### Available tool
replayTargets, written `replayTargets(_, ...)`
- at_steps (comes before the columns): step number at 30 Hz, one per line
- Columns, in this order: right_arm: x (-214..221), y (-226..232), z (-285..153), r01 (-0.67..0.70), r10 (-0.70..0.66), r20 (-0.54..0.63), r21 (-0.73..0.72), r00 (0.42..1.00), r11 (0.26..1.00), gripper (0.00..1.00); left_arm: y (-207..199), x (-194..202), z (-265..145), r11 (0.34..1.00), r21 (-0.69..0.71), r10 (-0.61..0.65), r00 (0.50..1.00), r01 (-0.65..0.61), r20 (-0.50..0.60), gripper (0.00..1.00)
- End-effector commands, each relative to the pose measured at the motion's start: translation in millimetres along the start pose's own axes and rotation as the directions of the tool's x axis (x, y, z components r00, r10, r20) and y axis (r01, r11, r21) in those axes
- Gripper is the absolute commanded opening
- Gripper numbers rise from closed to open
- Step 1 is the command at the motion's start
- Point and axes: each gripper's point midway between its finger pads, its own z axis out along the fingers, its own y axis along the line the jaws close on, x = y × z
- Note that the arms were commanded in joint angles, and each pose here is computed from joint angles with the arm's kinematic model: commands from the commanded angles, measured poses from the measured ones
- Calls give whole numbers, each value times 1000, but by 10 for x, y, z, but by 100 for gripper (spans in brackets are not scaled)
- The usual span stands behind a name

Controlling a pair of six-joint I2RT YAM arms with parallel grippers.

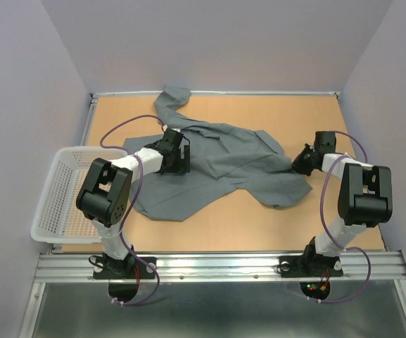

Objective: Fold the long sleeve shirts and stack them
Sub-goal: Flatten the shirt out

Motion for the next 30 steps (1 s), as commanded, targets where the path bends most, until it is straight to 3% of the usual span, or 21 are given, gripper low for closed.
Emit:
replayTargets(1,-124,-166,-259,36,-44,61,138,997,990,1,-7,313,-9,1000,16,-6,995,7,-98,98)
replayTargets(10,-946,-327,-1386,-46,-134,344,466,929,883,1,22,357,26,1000,0,-5,993,6,-117,98)
replayTargets(15,-1341,-80,-2207,-93,-177,499,469,848,878,0,31,348,29,1000,-9,-8,993,7,-118,98)
replayTargets(21,-1410,112,-2999,-109,-190,589,434,786,894,4,-10,229,-31,999,0,-35,996,36,-85,98)
replayTargets(24,-1329,129,-3179,-87,-203,561,446,802,891,20,-32,170,-56,999,6,-42,997,43,-72,98)
replayTargets(25,-1260,138,-3255,-74,-204,548,443,811,894,29,-46,134,-66,999,10,-44,997,44,-64,98)
replayTargets(26,-1225,124,-3244,-65,-207,532,447,821,892,29,-51,116,-77,999,12,-46,997,47,-59,98)
replayTargets(27,-1198,145,-3340,-61,-207,544,433,813,899,45,-61,92,-92,999,16,-47,997,48,-53,98)
replayTargets(29,-1147,175,-3396,-46,-206,543,414,814,909,64,-80,54,-117,999,24,-45,998,46,-47,98)
replayTargets(30,-1147,210,-3461,-43,-204,554,399,807,916,67,-91,17,-140,999,30,-39,999,40,-38,98)
